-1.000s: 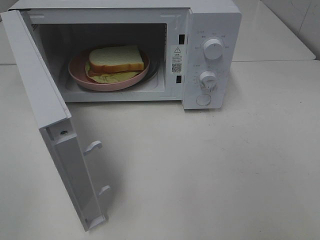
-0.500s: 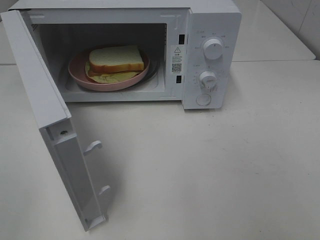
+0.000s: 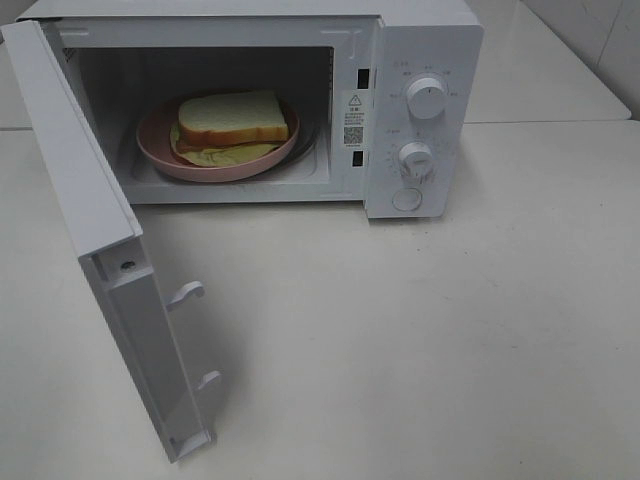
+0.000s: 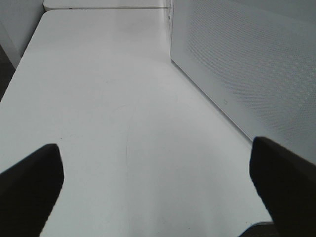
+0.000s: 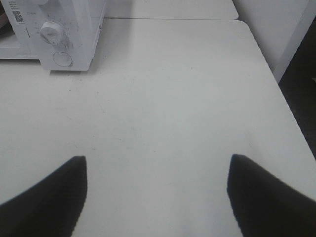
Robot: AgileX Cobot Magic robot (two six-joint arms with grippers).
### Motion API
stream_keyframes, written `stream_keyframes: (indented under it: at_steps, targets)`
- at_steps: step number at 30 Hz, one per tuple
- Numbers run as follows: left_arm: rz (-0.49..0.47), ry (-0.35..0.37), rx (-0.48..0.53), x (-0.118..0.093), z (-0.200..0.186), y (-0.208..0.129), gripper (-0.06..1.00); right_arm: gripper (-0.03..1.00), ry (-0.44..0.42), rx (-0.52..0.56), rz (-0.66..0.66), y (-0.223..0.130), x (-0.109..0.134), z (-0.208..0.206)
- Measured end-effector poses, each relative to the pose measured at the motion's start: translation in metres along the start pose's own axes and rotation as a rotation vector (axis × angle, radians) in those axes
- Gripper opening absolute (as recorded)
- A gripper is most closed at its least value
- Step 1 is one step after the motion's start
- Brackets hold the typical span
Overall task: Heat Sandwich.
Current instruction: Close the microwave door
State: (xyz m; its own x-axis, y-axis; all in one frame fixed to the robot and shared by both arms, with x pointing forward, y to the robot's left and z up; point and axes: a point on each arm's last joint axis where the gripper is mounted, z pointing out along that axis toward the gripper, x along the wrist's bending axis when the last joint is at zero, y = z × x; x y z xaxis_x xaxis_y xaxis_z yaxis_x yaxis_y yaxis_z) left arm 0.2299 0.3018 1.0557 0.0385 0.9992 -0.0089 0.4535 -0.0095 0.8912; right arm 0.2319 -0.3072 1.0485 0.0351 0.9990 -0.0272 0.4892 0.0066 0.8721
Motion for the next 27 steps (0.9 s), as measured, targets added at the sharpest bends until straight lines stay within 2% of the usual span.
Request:
stream_keyframes:
  at_steps: [13,18,22,23,25,26,27]
  targets:
    - [0.000,0.000,-0.002,0.000,0.000,0.001,0.97,0.76,0.000,0.000,0.000,0.000,0.000,0.000]
    - [0.000,0.000,-0.012,0.000,0.004,0.015,0.96,0.76,0.000,0.000,0.000,0.000,0.000,0.000]
    - [0.000,0.000,0.007,0.000,0.015,0.024,0.87,0.76,0.000,0.000,0.000,0.000,0.000,0.000]
    - [0.000,0.000,0.010,0.000,0.018,0.027,0.82,0.76,0.000,0.000,0.000,0.000,0.000,0.000]
    - [0.000,0.000,0.006,0.000,0.028,0.036,0.65,0.76,0.000,0.000,0.000,0.000,0.000,0.000]
    - [0.000,0.000,0.006,0.000,0.028,0.036,0.65,0.76,0.000,0.000,0.000,0.000,0.000,0.000]
    - [0.000,0.000,0.005,0.000,0.031,0.039,0.58,0.76,0.000,0.000,0.000,0.000,0.000,0.000]
